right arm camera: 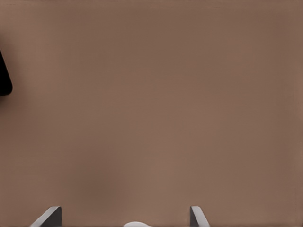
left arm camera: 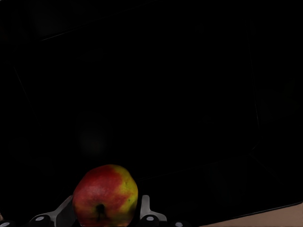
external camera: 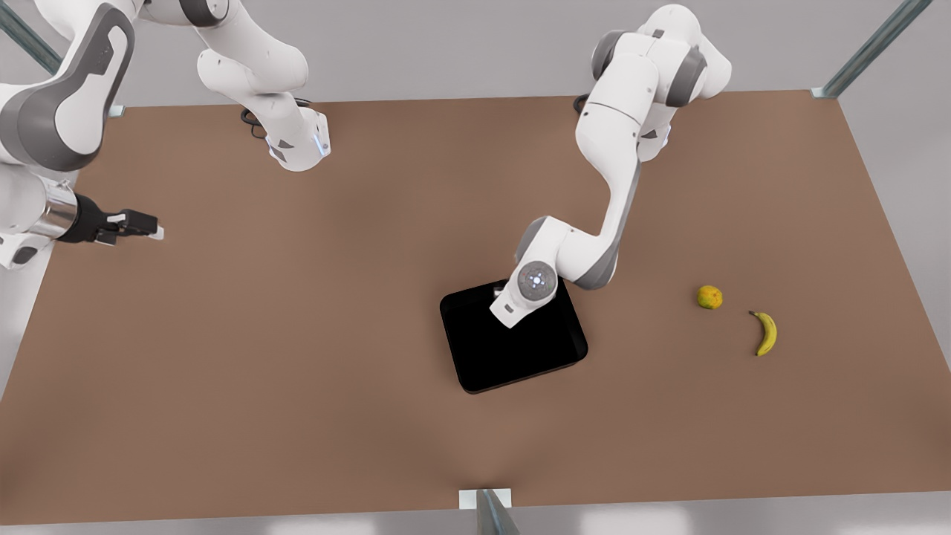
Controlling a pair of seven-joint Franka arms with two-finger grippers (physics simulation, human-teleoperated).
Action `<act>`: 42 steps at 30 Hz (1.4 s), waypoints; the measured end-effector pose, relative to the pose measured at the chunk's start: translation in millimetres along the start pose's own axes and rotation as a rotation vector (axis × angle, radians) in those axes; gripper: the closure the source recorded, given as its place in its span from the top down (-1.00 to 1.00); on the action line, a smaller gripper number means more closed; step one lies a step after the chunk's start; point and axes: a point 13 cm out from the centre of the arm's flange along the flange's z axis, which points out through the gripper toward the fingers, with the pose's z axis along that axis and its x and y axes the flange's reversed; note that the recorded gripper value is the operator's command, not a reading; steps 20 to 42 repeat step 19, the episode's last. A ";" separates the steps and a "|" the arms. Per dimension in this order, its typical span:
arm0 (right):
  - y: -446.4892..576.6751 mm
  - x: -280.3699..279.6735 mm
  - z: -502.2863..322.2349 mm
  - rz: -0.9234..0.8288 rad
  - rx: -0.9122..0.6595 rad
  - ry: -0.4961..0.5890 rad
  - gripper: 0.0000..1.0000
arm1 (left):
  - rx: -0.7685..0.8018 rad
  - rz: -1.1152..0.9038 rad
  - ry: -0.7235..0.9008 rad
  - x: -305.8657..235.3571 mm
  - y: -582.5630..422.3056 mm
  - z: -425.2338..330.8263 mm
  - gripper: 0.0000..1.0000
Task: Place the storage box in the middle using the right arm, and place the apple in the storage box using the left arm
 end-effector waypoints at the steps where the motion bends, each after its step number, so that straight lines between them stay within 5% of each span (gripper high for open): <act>1: -1.2 -0.1 -1.3 0.000 0.009 -0.005 1.00 | 0.004 -0.019 -0.002 -1.9 0.5 0.0 1.00; 4: -3.3 -2.2 -1.3 -0.001 0.024 -0.011 1.00 | 0.027 -0.073 -0.031 -11.4 3.7 -25.1 1.00; 8: -5.1 -3.4 -3.0 -0.001 0.032 -0.019 1.00 | 0.054 -0.286 -0.190 -47.3 178.1 -239.2 1.00; 12: -6.3 -3.6 -5.8 0.000 0.037 -0.027 1.00 | 0.073 -0.250 -0.176 30.4 270.2 -348.0 1.00; 16: -5.8 -3.8 -5.8 -0.001 0.039 -0.028 1.00 | 0.054 -0.116 -0.142 89.6 292.8 -364.5 1.00; 42: -5.9 -4.1 -4.5 -0.001 0.039 -0.025 1.00 | 0.009 -0.065 -0.120 89.5 295.1 -363.8 1.00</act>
